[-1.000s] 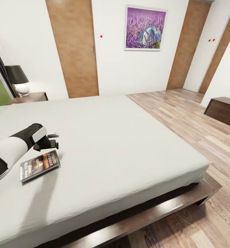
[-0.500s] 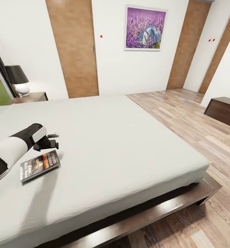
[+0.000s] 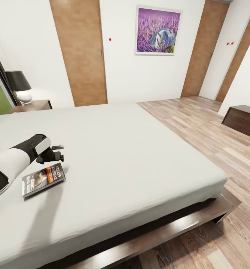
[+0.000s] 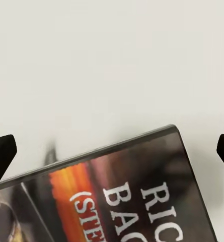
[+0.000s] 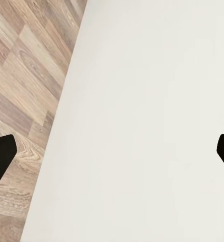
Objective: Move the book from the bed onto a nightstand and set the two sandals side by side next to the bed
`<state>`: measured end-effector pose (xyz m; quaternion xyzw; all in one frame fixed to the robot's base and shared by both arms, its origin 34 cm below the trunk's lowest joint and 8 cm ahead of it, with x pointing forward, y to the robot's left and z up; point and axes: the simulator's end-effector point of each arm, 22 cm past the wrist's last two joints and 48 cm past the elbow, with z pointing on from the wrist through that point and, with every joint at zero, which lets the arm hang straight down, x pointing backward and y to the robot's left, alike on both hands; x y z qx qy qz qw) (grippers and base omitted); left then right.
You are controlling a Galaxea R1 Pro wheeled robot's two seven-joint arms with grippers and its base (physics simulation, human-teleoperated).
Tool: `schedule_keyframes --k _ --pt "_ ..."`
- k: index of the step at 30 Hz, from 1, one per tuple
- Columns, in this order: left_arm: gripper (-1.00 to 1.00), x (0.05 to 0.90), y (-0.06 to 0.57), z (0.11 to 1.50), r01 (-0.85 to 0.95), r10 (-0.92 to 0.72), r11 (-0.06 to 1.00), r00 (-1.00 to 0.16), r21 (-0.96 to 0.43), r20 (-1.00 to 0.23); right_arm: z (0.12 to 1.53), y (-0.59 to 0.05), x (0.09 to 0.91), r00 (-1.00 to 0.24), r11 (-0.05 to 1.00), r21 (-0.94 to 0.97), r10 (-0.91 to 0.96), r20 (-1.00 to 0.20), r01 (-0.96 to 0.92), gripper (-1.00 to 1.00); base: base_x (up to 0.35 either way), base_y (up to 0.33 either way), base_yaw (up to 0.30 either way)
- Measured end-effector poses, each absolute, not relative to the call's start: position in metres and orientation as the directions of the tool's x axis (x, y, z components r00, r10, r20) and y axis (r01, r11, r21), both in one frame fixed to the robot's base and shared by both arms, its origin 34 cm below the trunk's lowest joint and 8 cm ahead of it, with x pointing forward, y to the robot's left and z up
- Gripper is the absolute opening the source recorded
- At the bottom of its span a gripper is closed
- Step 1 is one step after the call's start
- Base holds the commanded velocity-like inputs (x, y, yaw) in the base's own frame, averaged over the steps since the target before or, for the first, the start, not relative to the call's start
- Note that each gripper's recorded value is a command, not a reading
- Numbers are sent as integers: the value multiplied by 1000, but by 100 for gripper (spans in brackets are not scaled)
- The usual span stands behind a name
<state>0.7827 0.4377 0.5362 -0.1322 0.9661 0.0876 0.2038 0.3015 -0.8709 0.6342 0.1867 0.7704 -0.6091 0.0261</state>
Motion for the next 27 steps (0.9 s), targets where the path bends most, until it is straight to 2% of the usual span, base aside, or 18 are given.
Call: schedule_keyframes --k 27 --pt "100 783 437 524 -289 -219 950 -889 121 -402 630 -871 304 -933 189 -934 256 -252 304 100 0 0 0"
